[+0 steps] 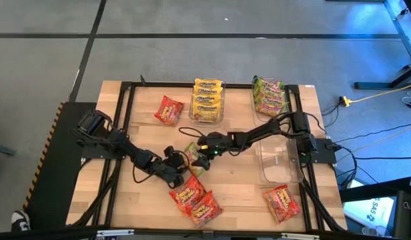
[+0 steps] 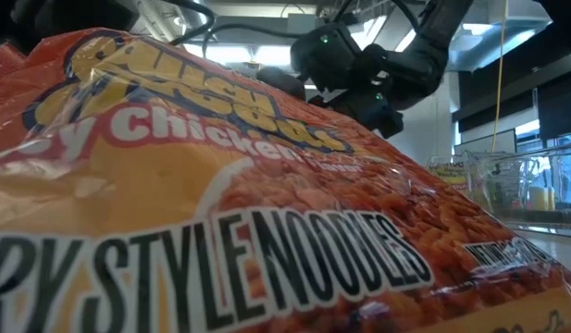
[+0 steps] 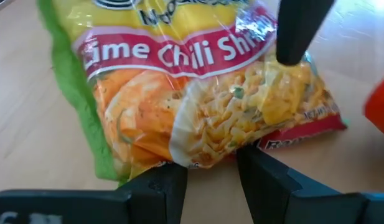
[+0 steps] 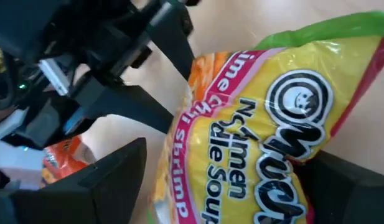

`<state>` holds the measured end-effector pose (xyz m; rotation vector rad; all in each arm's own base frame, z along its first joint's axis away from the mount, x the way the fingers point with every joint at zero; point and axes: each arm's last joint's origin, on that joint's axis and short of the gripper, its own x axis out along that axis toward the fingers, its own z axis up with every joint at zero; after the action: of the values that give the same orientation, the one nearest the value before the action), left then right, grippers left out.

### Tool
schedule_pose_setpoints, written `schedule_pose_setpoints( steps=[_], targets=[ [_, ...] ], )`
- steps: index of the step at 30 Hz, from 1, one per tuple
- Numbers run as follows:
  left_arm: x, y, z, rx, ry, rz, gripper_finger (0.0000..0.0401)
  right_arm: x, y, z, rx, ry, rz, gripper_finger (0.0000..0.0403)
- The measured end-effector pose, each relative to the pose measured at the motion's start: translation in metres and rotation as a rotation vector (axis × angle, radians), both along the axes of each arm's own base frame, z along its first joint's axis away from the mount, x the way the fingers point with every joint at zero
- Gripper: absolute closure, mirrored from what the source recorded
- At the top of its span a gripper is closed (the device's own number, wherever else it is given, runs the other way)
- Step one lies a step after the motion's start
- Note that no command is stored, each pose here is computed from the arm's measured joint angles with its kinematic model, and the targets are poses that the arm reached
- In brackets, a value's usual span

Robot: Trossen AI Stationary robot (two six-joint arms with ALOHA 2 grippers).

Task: Sort Maruchan noodles
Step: Put the green noodle pack into the top right transparent bin

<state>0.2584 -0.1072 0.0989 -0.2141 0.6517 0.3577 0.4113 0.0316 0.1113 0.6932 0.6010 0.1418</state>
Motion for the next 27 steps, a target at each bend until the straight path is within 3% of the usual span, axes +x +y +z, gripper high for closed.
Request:
schedule_pose_setpoints(
  steps=[9, 16, 27],
  targets=[
    [-0.001, -0.002, 0.0, 0.025, 0.0, -0.014, 0.0268, 0.001, 0.002, 0.006, -0.041, -0.06, 0.097, 0.0068],
    [-0.002, -0.001, 0.001, 0.067, -0.014, 0.018, 0.0268, 0.0, 0.002, 0.036, -0.122, -0.174, 0.153, 0.0068],
    [0.001, -0.001, 0.005, 0.112, -0.059, 0.052, 0.0268, -0.005, -0.004, 0.022, -0.178, -0.024, 0.044, 0.0068]
  ],
)
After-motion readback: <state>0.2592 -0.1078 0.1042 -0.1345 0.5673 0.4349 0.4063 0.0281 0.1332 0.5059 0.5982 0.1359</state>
